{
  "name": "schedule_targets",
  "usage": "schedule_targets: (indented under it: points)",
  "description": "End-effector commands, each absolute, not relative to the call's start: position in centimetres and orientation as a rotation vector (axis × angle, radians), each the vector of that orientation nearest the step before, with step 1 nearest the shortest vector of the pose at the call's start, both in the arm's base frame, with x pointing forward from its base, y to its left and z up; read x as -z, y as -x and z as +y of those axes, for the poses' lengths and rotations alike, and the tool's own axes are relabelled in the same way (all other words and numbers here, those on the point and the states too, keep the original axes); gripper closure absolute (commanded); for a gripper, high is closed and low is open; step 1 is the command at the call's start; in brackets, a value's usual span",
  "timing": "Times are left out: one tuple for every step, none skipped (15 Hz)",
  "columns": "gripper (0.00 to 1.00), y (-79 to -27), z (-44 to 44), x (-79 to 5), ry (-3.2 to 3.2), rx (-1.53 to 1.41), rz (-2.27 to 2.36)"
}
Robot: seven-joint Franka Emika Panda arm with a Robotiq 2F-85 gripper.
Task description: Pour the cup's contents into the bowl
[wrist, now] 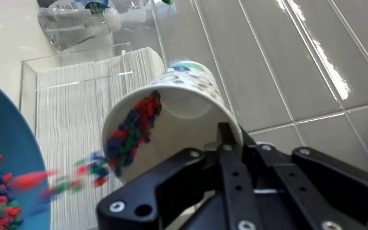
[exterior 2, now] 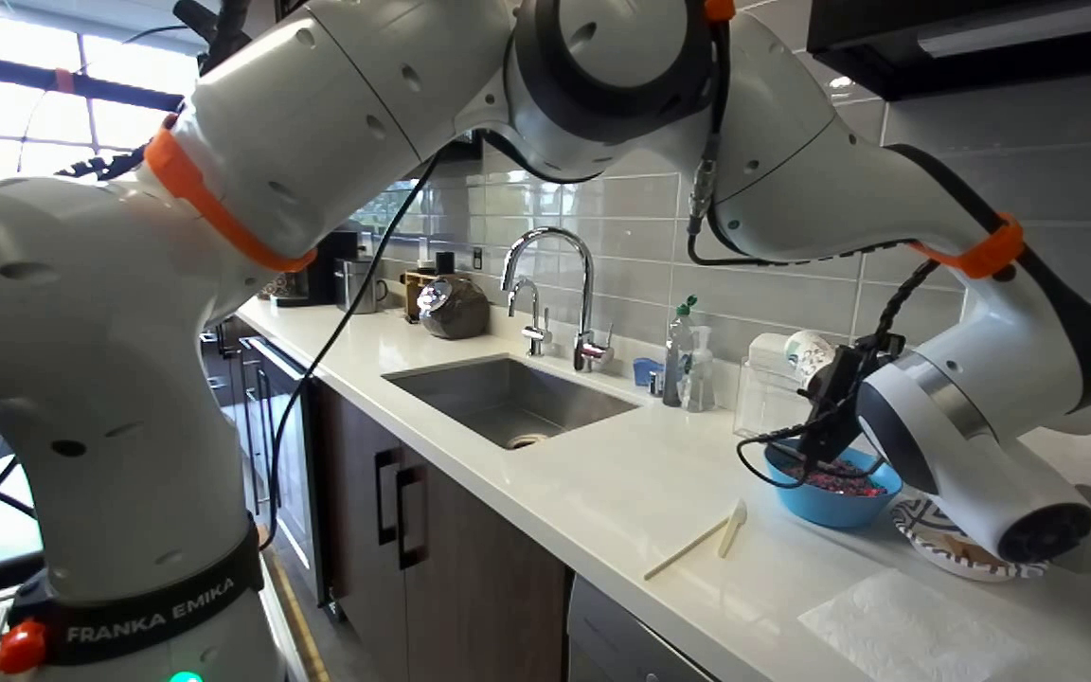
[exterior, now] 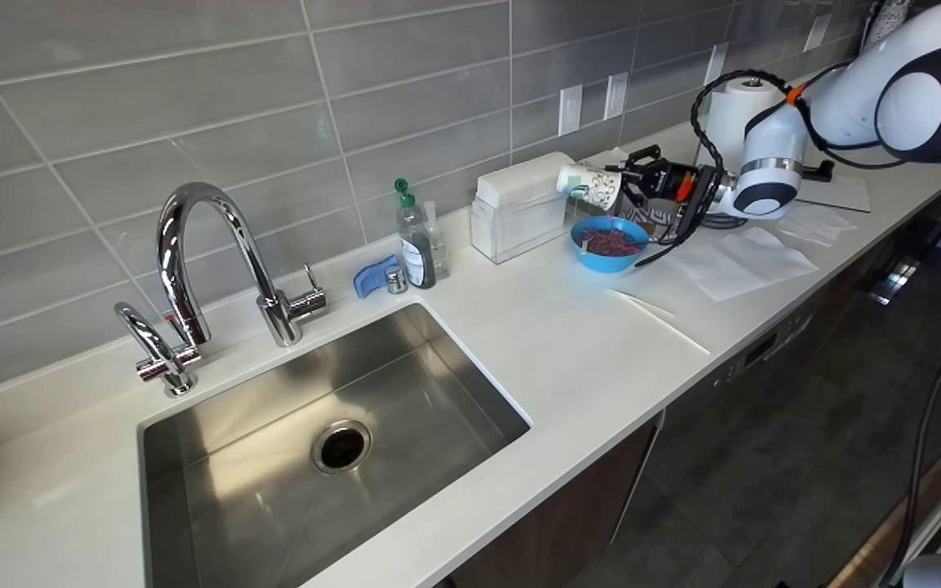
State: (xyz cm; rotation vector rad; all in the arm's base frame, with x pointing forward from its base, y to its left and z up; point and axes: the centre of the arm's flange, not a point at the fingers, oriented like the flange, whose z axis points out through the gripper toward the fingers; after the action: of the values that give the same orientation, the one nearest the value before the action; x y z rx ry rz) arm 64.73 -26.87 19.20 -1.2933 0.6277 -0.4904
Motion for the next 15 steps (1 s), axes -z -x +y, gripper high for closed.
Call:
schedule_targets:
  points:
    - [0.99, -65.01, -27.00, -18.85, 1.236, 0.498, 0.588]
    - [0.99, -64.98, -26.95, -18.87, 1.230, 0.497, 0.581]
    - [0.99, -64.98, -26.93, -18.90, 1.225, 0.496, 0.577]
    - [0.99, -64.95, -26.88, -18.94, 1.218, 0.494, 0.571]
    - [0.99, -64.95, -26.85, -18.98, 1.212, 0.495, 0.565]
    - [0.99, -64.94, -26.81, -19.02, 1.208, 0.495, 0.558]
    - [0.99, -64.93, -26.79, -19.04, 1.203, 0.492, 0.555]
    - [0.99, -64.90, -26.78, -19.11, 1.195, 0.493, 0.548]
    - [0.99, -64.87, -26.76, -19.21, 1.183, 0.494, 0.542]
    - [0.99, -64.89, -26.79, -19.20, 1.178, 0.493, 0.540]
    - [0.99, -64.86, -26.78, -19.19, 1.175, 0.487, 0.541]
    - [0.99, -64.79, -26.78, -19.19, 1.183, 0.484, 0.540]
    - [0.99, -64.74, -26.79, -19.20, 1.184, 0.478, 0.547]
    - [0.99, -64.74, -26.88, -19.11, 1.190, 0.479, 0.546]
    - [0.99, -64.69, -26.96, -19.02, 1.201, 0.473, 0.552]
